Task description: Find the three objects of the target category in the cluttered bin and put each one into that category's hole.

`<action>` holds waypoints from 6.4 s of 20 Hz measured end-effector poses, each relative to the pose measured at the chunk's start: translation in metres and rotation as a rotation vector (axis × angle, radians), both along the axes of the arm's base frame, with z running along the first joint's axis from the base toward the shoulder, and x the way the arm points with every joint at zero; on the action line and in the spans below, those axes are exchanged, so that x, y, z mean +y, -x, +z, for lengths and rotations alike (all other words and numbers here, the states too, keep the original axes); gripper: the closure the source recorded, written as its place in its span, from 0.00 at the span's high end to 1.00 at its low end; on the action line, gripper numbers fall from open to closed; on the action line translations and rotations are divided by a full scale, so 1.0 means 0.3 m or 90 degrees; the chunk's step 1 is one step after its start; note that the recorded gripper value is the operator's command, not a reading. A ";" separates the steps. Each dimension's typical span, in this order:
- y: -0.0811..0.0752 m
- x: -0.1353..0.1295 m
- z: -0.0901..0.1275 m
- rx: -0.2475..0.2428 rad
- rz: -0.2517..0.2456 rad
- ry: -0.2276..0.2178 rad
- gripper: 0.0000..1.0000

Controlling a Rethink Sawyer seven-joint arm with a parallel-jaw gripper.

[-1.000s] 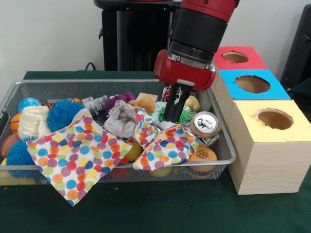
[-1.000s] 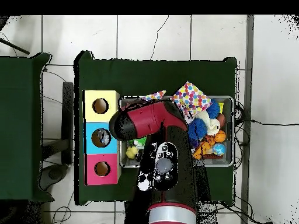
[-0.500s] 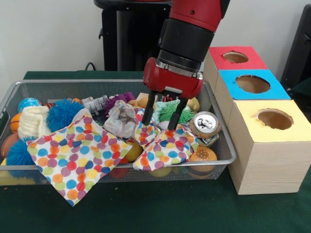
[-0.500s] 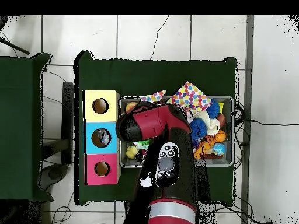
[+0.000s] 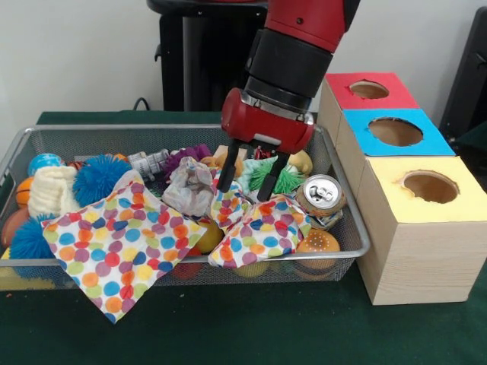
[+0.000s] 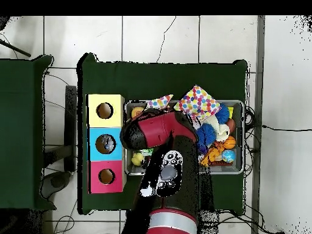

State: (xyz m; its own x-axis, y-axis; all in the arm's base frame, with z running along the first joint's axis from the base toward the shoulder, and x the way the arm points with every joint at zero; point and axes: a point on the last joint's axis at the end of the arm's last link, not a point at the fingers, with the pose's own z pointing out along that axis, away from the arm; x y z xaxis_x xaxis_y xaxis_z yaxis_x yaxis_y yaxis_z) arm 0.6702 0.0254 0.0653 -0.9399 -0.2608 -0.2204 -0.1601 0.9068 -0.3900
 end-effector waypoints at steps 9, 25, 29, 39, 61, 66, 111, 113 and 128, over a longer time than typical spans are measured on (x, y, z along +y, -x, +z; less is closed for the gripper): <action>-0.010 0.077 0.021 -0.011 0.020 0.042 1.00; -0.054 0.138 -0.027 -0.035 -0.064 -0.030 1.00; -0.072 0.024 -0.053 -0.077 -0.119 -0.085 1.00; -0.042 -0.233 -0.135 -0.171 -0.196 -0.150 1.00; 0.065 0.166 -0.175 -0.119 -0.172 -0.100 1.00; 0.094 0.034 -0.184 -0.127 -0.235 -0.114 1.00; 0.216 -0.034 -0.254 -0.094 -0.370 -0.141 1.00; 0.213 -0.036 -0.258 -0.103 -0.364 -0.140 1.00; 0.211 -0.033 -0.275 -0.130 -0.330 -0.135 0.00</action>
State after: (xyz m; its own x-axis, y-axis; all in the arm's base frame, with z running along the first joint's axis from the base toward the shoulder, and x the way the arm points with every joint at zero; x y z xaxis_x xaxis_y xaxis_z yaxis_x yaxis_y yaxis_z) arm 0.6068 0.0154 -0.0172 -0.8664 0.2896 -0.4069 0.3828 0.9083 -0.1685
